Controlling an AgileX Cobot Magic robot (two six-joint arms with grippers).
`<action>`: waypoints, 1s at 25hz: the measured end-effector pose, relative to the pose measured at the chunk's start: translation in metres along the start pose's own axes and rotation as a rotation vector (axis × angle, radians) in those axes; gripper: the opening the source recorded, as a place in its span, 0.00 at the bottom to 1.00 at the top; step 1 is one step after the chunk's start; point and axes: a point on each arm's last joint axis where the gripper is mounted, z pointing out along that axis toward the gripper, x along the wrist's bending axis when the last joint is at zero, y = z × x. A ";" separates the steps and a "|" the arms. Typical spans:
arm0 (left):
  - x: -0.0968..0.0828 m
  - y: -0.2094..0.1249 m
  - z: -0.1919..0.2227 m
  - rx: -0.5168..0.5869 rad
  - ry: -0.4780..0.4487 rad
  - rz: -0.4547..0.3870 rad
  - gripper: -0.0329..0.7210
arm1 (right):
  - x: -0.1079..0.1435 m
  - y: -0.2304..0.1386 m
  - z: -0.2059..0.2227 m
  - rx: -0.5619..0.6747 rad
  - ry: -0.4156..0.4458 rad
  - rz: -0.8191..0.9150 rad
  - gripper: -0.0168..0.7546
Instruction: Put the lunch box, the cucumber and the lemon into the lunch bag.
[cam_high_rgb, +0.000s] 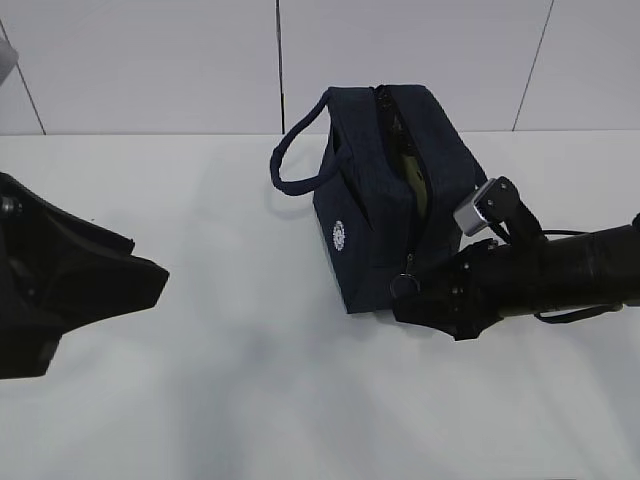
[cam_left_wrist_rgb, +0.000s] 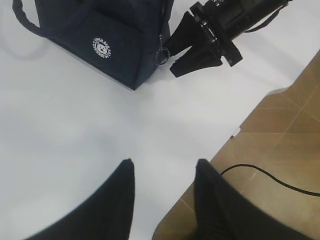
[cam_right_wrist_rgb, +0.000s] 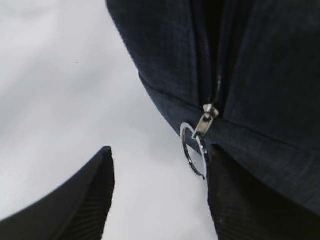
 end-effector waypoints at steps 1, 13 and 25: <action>0.000 0.000 0.000 0.000 0.000 0.000 0.42 | 0.000 -0.001 0.001 -0.004 0.009 0.006 0.59; 0.000 0.000 0.000 0.000 0.000 0.000 0.42 | 0.001 0.002 0.003 -0.068 0.029 0.042 0.40; 0.000 0.000 0.000 0.000 0.000 0.000 0.41 | -0.005 -0.002 0.003 -0.028 -0.038 0.138 0.39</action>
